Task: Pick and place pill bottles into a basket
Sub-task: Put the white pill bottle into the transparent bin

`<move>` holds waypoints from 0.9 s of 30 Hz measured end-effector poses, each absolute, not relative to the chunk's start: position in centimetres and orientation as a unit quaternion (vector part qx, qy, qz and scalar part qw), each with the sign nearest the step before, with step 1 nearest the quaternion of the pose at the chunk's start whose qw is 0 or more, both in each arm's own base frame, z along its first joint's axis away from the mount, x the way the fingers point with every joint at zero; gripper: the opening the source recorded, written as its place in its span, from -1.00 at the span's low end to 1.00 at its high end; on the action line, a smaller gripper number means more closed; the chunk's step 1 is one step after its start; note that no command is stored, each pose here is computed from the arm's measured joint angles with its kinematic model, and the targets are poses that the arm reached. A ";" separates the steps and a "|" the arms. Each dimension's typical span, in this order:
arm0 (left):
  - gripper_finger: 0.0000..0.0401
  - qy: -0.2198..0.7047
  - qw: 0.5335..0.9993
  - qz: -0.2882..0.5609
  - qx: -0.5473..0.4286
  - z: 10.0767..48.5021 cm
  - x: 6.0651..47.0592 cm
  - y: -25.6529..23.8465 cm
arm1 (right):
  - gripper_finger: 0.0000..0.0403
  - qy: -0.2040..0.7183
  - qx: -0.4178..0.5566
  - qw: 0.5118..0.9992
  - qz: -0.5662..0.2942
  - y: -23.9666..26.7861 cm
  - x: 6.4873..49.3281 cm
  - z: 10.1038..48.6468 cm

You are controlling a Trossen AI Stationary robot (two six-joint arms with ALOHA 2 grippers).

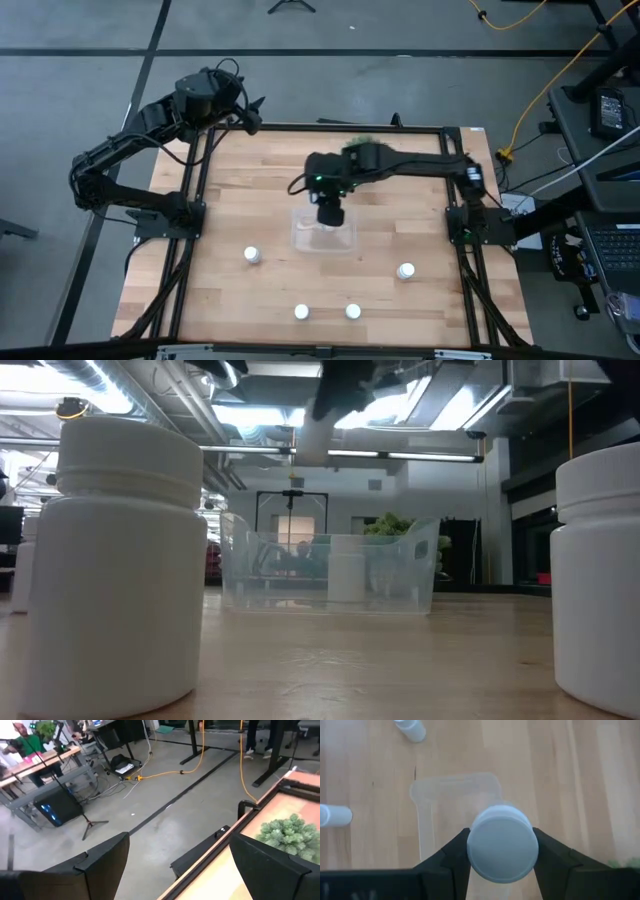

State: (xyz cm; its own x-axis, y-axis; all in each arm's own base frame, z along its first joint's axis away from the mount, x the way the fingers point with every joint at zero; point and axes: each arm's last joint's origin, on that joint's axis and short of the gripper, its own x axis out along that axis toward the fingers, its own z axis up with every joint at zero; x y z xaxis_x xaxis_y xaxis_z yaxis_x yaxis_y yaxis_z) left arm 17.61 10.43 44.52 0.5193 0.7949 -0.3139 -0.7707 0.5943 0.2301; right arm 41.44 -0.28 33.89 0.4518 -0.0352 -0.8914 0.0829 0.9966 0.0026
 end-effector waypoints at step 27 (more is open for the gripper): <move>0.69 0.217 0.880 0.415 0.073 44.5 17.7 10.3 | -0.19 0.576 0.046 0.816 -0.005 2.3 47.9 24.3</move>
State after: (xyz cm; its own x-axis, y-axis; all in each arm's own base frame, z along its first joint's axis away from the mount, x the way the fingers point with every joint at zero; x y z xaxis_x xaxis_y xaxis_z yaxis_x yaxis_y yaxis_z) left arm 17.72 10.34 44.51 0.5603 0.7631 -0.3220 -0.6994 0.6442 0.3096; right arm 47.89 2.29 24.31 0.3358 0.0439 -0.9409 0.0610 0.9958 0.0682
